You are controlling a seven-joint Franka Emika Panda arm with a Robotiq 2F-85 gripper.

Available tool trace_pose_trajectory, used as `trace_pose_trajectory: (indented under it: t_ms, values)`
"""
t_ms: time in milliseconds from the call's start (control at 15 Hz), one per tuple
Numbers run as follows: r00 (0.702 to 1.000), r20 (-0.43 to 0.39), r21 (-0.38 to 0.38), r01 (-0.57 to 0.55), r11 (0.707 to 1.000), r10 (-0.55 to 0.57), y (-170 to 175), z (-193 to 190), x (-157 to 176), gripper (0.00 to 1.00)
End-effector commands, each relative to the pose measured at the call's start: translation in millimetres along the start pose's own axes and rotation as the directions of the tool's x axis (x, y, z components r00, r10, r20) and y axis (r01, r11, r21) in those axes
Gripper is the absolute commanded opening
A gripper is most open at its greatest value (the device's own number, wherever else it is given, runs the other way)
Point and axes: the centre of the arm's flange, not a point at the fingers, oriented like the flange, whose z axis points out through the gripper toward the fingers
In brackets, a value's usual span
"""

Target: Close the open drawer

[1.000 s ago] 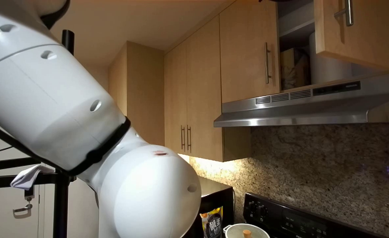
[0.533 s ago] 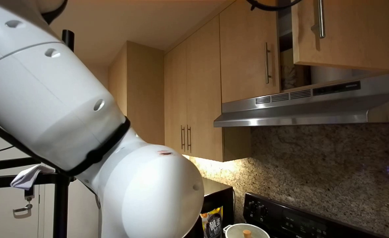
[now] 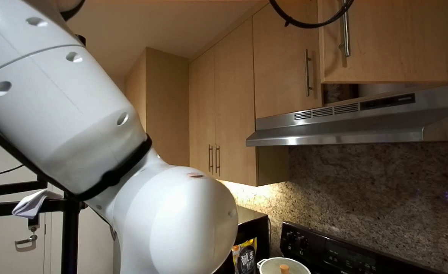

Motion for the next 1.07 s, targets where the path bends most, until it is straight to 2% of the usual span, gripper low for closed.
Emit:
trace_pose_trajectory:
  t_ms: [0, 333, 867, 1000]
  values:
    - [1.0, 0.013, 0.033, 0.016, 0.999, -0.016, -9.0, 14.3, 2.9, 1.0]
    - [0.999, -0.001, 0.056, 0.047, 0.997, -0.047, -25.6, 15.9, 7.3, 1.0]
    - [0.984, -0.082, 0.073, 0.161, 0.984, -0.155, -59.4, 9.4, 35.2, 1.0]
    - [0.984, -0.085, 0.102, 0.162, 0.982, -0.153, -63.4, 10.6, 42.5, 1.0]
